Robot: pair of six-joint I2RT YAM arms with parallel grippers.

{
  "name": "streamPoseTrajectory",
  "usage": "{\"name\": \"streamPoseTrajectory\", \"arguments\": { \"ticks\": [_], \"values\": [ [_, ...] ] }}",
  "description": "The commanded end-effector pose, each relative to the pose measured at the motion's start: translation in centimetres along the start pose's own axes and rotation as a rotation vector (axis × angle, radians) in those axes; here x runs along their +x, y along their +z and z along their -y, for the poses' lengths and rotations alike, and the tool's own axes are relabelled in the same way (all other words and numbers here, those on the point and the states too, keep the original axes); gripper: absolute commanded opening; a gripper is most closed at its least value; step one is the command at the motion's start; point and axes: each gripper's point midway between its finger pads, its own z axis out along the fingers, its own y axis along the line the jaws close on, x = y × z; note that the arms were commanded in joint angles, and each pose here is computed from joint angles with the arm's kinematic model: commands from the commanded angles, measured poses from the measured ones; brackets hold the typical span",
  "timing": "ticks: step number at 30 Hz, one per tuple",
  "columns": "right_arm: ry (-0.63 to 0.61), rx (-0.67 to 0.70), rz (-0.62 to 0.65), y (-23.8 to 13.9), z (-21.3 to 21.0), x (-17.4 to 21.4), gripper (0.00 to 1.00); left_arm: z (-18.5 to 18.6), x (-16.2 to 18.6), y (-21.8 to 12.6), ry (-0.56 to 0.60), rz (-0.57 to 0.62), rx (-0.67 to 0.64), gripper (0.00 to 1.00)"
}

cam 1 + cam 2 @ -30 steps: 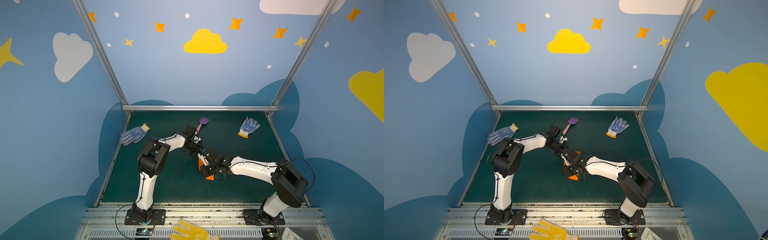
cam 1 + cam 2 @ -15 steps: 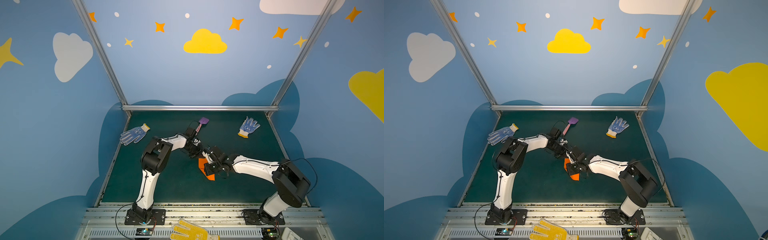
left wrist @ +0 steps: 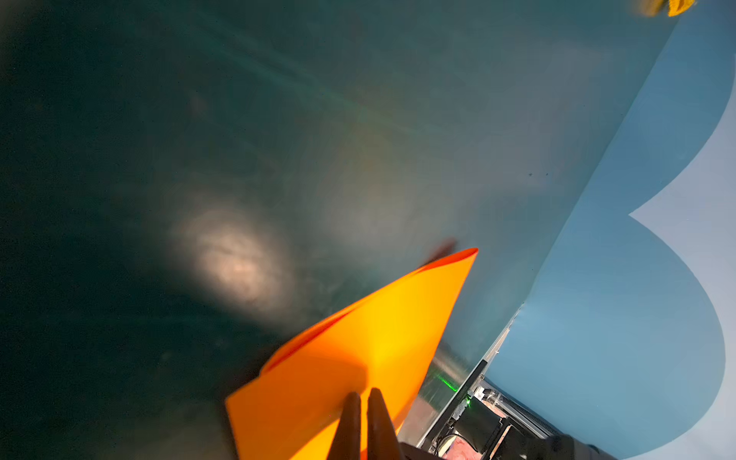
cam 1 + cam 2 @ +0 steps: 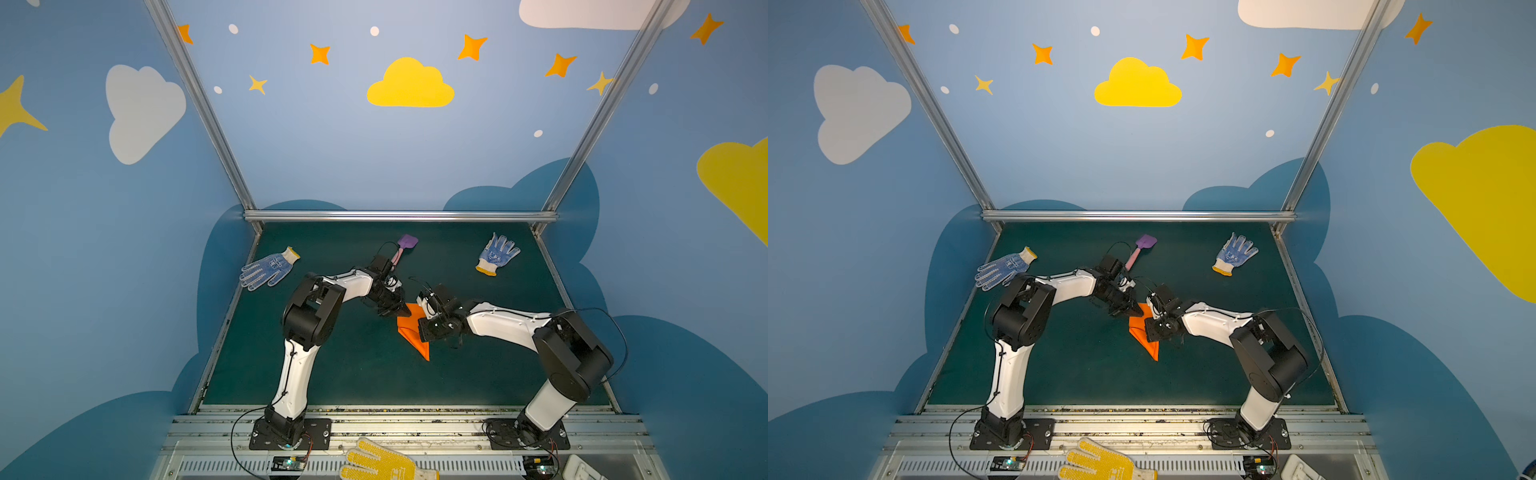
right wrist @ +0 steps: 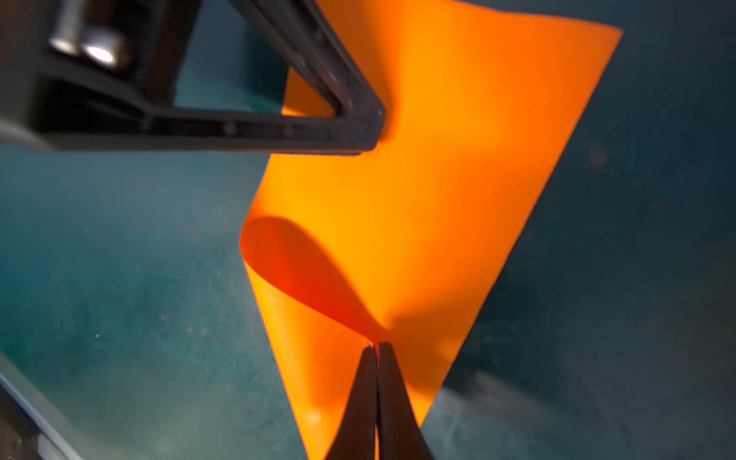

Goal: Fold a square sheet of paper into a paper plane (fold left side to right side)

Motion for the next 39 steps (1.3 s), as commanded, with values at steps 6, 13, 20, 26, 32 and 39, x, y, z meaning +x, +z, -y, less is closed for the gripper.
{"name": "streamPoseTrajectory", "arguments": {
  "ticks": [6,13,20,26,32,39],
  "values": [
    [0.0,-0.009,0.02,0.2,0.1,-1.2,0.0,-3.6,1.7,1.9,-0.046,-0.049,-0.101,0.08],
    [0.008,-0.012,0.017,0.5,0.2,-1.4,0.0,-3.6,1.7,2.0,-0.045,-0.052,-0.101,0.07],
    [0.012,-0.005,0.013,0.7,0.5,-1.5,0.0,-3.6,1.8,2.0,-0.045,-0.054,-0.098,0.06],
    [0.017,0.001,0.009,0.8,0.8,-1.4,0.0,-3.6,1.8,2.0,-0.044,-0.054,-0.096,0.05],
    [0.027,0.001,0.001,0.9,1.0,-0.8,0.0,-3.6,1.8,2.1,-0.044,-0.055,-0.095,0.05],
    [0.046,-0.013,-0.002,0.7,1.0,-0.2,0.0,-3.6,1.9,1.9,-0.041,-0.054,-0.094,0.05]
  ]
}}
